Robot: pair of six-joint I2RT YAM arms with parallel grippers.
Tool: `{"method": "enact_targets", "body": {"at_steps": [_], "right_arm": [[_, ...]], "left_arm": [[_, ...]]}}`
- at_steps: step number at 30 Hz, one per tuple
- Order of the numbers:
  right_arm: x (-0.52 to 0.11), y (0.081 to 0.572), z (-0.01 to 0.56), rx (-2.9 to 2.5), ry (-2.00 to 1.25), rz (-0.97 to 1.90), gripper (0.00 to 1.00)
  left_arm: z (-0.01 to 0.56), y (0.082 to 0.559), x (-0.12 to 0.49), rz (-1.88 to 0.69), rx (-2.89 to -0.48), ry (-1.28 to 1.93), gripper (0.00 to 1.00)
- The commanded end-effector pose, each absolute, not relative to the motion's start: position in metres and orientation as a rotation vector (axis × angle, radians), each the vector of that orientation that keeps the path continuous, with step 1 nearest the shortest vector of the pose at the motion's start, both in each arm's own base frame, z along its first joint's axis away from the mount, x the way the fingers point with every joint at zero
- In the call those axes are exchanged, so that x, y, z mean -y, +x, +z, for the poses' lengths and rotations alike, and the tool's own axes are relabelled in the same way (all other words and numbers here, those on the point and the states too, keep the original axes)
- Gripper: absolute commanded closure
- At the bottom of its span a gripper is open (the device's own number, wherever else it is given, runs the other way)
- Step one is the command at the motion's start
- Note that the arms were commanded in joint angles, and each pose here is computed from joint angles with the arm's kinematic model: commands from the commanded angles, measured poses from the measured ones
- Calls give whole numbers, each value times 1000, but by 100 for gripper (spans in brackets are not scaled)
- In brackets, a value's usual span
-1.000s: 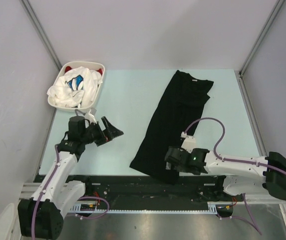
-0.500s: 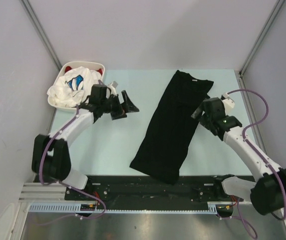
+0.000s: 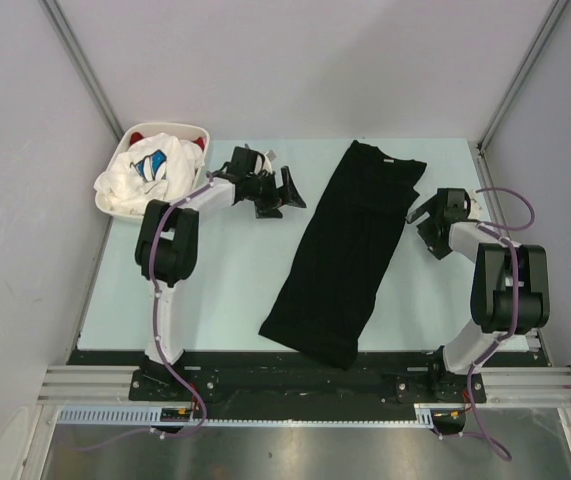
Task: Fold and stack the t-shirts
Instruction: Fold the tshirt
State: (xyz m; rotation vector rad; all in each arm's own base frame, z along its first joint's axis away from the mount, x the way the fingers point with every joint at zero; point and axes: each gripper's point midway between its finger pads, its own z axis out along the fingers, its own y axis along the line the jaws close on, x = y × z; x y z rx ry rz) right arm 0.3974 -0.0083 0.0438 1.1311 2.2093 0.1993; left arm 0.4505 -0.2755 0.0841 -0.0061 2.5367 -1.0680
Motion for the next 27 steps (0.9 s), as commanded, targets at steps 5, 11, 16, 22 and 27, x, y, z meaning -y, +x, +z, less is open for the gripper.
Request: {"method": "enact_targets", "body": {"at_steps": [5,11,16,22,27], "right_arm": [[16,482,74,-1989,1047,387,0],[-2,512,48,-2017,1068,529,1],[-24,524,24,-2078,1049,557,3],[-48,539,12,-2148,1021,566,32],[-66,543,-2,-2217,988,529,87]], "left_arm": [[88,481,298,-1169,-2491,76,0],[80,494,309,-1234,-2482,57,0],[66,495,312,-1252,-2498,29,0],[64,494,309,-1244,-2509,19,0],[70,491,303,-1239,-2505,9,0]]}}
